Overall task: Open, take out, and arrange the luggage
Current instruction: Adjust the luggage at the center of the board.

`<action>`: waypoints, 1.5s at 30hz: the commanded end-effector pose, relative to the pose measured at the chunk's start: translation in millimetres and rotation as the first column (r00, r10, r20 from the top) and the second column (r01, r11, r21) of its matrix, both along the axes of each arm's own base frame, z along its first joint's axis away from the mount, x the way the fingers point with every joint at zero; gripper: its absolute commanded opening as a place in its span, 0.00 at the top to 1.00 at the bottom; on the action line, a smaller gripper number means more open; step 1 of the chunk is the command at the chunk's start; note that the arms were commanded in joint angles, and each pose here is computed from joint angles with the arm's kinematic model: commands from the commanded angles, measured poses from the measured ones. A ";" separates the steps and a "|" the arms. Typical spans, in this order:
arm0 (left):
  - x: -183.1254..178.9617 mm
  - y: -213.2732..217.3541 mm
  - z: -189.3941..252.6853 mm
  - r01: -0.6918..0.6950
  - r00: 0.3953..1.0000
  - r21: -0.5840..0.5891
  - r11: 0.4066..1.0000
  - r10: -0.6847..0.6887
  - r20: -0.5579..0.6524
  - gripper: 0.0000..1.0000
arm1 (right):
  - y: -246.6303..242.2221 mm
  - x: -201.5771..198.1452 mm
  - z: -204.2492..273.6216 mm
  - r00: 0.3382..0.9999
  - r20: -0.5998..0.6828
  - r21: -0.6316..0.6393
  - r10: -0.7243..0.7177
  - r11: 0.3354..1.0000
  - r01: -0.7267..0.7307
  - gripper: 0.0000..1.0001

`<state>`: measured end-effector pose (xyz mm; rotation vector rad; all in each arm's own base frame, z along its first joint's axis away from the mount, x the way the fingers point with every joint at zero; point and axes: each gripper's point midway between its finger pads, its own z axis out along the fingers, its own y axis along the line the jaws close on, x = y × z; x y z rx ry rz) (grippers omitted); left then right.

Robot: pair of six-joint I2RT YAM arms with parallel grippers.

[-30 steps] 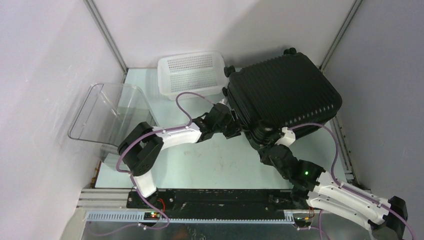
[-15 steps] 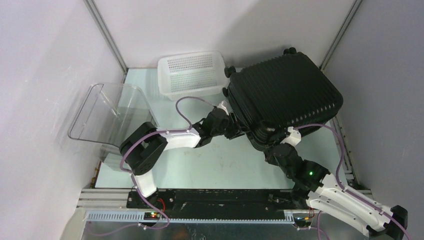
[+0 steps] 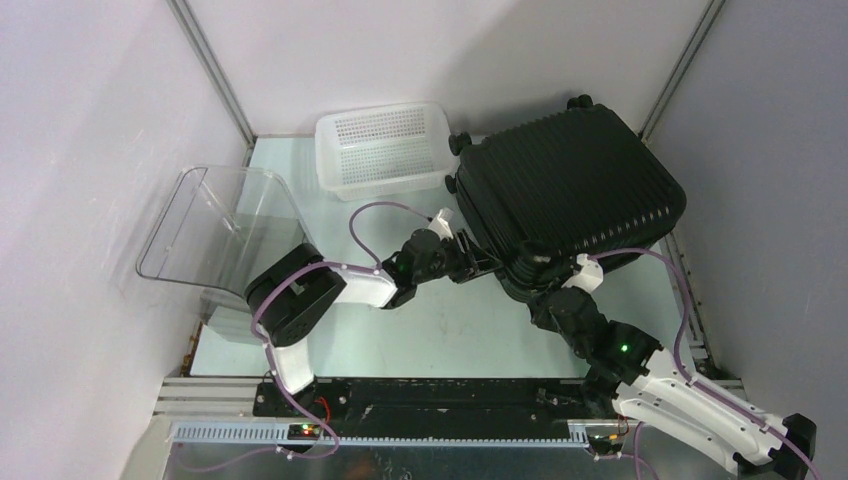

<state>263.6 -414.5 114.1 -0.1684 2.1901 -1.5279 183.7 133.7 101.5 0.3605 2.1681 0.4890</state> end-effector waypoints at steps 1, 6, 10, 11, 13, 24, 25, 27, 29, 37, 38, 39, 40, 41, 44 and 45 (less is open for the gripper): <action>1.2 -0.3 23.2 0.027 0.996 -0.090 0.996 -0.019 0.086 0.49 | -0.1 1.9 13.4 1.000 0.018 0.022 -0.010 1.000 0.010 1.00; 3.8 -0.1 17.5 0.034 0.996 -0.110 0.993 -0.025 0.083 0.49 | 1.5 2.9 15.7 1.000 0.024 0.034 -0.011 0.999 0.010 1.00; 3.8 0.9 8.1 0.028 0.998 -0.085 0.996 -0.023 0.062 0.48 | 1.3 1.2 14.1 1.000 0.012 0.040 -0.015 0.999 0.014 1.00; 3.0 2.8 4.3 0.024 0.998 -0.071 0.997 -0.021 0.056 0.47 | 0.7 0.9 13.5 1.000 0.008 0.040 -0.019 0.999 0.018 1.00; 2.1 6.8 -0.2 0.013 0.999 -0.049 0.999 -0.011 0.049 0.46 | -0.7 0.1 12.6 1.000 0.004 0.041 -0.025 0.999 0.025 1.00; 13.2 2.0 -2.9 -0.017 0.998 -0.057 0.998 0.020 0.057 0.44 | -0.5 -1.2 13.4 1.000 0.000 0.056 -0.031 0.998 0.031 1.00; 12.6 -1.2 -6.2 -0.001 0.998 -0.055 0.998 0.004 0.056 0.43 | -0.5 -1.4 13.2 1.000 -0.001 0.055 -0.030 0.998 0.030 1.00; 17.1 -9.6 3.4 0.017 0.996 -0.094 0.995 -0.009 0.087 0.42 | -0.3 -1.8 12.8 1.000 -0.005 0.058 -0.031 0.998 0.031 1.00; 19.6 -12.3 4.6 0.014 0.996 -0.116 0.993 -0.004 0.087 0.42 | -0.4 -2.0 12.1 0.999 -0.008 0.056 -0.032 0.998 0.033 1.00; 22.8 -14.8 5.8 -0.002 0.997 -0.201 0.980 0.018 0.079 0.50 | -0.4 -2.2 11.6 0.999 -0.011 0.058 -0.034 0.998 0.034 1.00; 22.5 -15.1 7.7 0.000 0.996 -0.214 0.977 0.018 0.083 0.52 | -0.6 -2.4 11.2 0.999 -0.013 0.057 -0.035 0.998 0.035 1.00; 22.3 -15.1 14.1 0.002 0.996 -0.240 0.971 0.020 0.092 0.58 | -1.0 -2.6 10.2 0.999 -0.016 0.055 -0.037 0.998 0.038 1.00; 22.2 -15.1 17.2 0.004 0.995 -0.250 0.968 0.021 0.099 0.60 | -0.6 -3.0 9.6 0.999 -0.019 0.055 -0.035 0.998 0.036 1.00; 22.2 -15.1 17.3 0.004 0.995 -0.248 0.969 0.021 0.099 0.66 | -0.4 -2.9 9.8 0.999 -0.018 0.054 -0.035 0.998 0.036 1.00; 23.7 -13.6 17.1 -0.002 0.994 -0.229 0.973 0.026 0.103 0.76 | 0.5 -1.8 12.0 0.999 -0.011 0.060 -0.033 0.998 0.034 1.00; 23.9 -13.1 16.8 -0.003 0.994 -0.224 0.975 0.027 0.104 0.79 | 0.7 -1.5 12.6 0.999 -0.009 0.062 -0.033 0.998 0.034 1.00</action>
